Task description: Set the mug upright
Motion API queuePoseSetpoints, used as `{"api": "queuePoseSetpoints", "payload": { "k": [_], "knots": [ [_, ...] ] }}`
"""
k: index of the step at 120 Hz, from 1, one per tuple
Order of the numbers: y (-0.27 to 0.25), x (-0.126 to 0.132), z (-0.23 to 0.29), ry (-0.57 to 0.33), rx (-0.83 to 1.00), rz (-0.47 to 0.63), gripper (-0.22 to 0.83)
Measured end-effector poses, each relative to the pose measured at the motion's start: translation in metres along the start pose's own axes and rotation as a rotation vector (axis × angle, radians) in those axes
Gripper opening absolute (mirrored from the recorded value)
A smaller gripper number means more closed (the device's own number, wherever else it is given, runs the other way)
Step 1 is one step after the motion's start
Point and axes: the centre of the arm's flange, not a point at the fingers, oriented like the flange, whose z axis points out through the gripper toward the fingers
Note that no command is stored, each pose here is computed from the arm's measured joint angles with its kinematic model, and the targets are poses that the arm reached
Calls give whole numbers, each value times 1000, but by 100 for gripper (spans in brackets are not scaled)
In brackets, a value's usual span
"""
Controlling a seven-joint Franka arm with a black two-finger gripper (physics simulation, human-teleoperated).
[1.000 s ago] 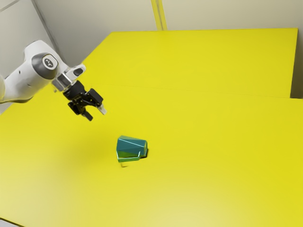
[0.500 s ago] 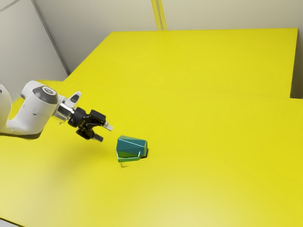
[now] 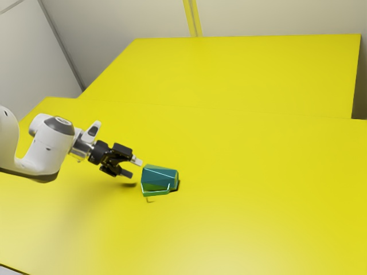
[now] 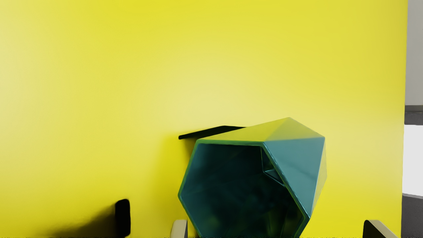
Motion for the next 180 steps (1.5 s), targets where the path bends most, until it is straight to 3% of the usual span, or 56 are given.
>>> {"api": "queuePoseSetpoints", "payload": {
  "k": [48, 120, 180],
  "knots": [
    [12, -2, 18, -8, -18, 78, 59],
    [22, -3, 49, -32, -35, 72, 58],
    [27, -2, 54, -25, -44, 67, 19]
  ]
}}
